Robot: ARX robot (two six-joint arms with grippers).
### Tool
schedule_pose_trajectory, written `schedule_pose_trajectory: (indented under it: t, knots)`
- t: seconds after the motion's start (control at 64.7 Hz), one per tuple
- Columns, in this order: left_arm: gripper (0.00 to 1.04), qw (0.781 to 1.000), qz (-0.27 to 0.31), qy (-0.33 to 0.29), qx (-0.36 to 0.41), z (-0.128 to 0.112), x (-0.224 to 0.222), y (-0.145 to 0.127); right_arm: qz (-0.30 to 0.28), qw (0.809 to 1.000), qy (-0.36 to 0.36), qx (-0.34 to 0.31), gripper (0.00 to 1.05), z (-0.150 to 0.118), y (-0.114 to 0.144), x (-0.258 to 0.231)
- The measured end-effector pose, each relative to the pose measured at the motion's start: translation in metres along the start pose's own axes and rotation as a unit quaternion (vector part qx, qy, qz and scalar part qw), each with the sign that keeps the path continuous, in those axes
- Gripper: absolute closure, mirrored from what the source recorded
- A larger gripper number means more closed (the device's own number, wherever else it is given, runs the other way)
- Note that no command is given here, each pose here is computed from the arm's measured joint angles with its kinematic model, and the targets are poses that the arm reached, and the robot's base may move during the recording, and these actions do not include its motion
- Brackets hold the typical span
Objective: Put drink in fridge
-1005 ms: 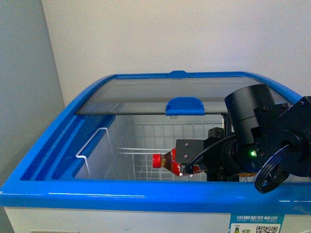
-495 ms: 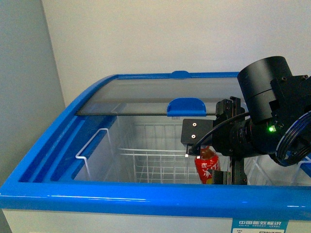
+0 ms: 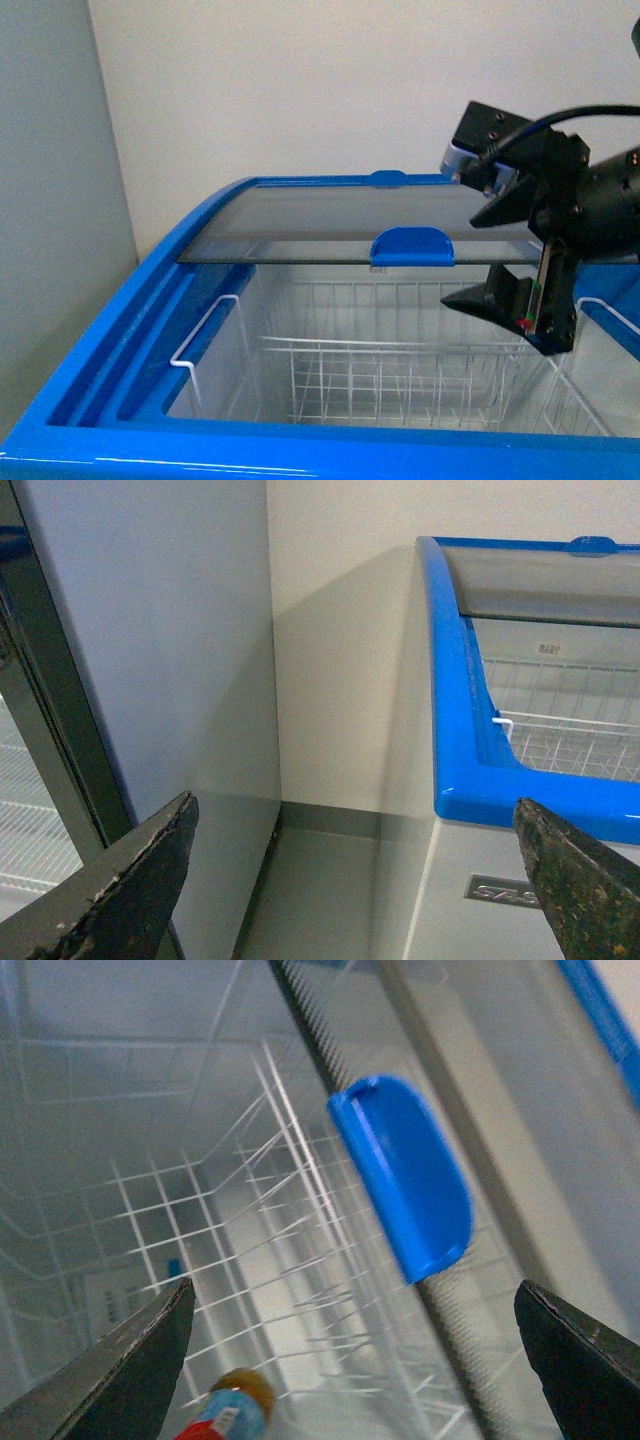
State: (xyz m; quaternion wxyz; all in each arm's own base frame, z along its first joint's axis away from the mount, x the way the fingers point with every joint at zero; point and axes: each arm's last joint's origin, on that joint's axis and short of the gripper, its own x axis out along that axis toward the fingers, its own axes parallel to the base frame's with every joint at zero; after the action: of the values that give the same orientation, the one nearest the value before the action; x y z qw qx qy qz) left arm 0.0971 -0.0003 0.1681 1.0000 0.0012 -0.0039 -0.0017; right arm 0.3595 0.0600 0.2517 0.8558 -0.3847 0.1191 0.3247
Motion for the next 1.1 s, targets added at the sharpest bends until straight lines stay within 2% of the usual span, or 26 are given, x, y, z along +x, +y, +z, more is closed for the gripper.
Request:
schedule_pose_trajectory:
  t: [0.139, 0.294, 0.371, 0.449, 0.526, 0.572, 0.681, 0.758, 0.835, 0.882, 0.959, 1.098]
  knots:
    - [0.08, 1.000, 0.000, 0.000, 0.000, 0.000, 0.000, 0.000, -0.034, 0.998, -0.003, 0.045, 0.08, -0.011, -0.002, -0.005]
    - [0.08, 1.000, 0.000, 0.000, 0.000, 0.000, 0.000, 0.000, -0.161, 0.981, -0.030, 0.105, 0.08, 0.002, -0.023, -0.031]
    - [0.08, 1.000, 0.000, 0.000, 0.000, 0.000, 0.000, 0.000, -0.233, 0.958, -0.034, 0.165, 0.08, 0.009, -0.034, -0.054]
    - [0.08, 1.000, 0.000, 0.000, 0.000, 0.000, 0.000, 0.000, -0.317, 0.906, -0.013, 0.279, 0.08, 0.008, -0.039, -0.096]
    - [0.08, 1.000, 0.000, 0.000, 0.000, 0.000, 0.000, 0.000, -0.334, 0.869, 0.009, 0.365, 0.08, 0.000, -0.021, -0.135]
    - [0.08, 1.000, 0.000, 0.000, 0.000, 0.000, 0.000, 0.000, -0.327, 0.858, 0.005, 0.397, 0.08, -0.003, -0.005, -0.154]
    - [0.08, 1.000, 0.000, 0.000, 0.000, 0.000, 0.000, 0.000, -0.303, 0.854, -0.021, 0.421, 0.08, -0.003, 0.026, -0.187]
    - [0.08, 1.000, 0.000, 0.000, 0.000, 0.000, 0.000, 0.000, -0.309, 0.859, -0.090, 0.398, 0.21, -0.004, 0.054, -0.212]
    - [0.08, 1.000, 0.000, 0.000, 0.000, 0.000, 0.000, 0.000, -0.314, 0.858, -0.099, 0.394, 0.36, -0.020, 0.095, -0.226]
    - [0.08, 1.000, 0.000, 0.000, 0.000, 0.000, 0.000, 0.000, -0.340, 0.851, -0.114, 0.384, 0.48, -0.026, 0.118, -0.230]
    - [0.08, 1.000, 0.000, 0.000, 0.000, 0.000, 0.000, 0.000, -0.324, 0.857, -0.117, 0.384, 0.65, -0.034, 0.139, -0.225]
    - [0.08, 1.000, 0.000, 0.000, 0.000, 0.000, 0.000, 0.000, -0.324, 0.857, -0.114, 0.385, 0.86, -0.046, 0.151, -0.217]
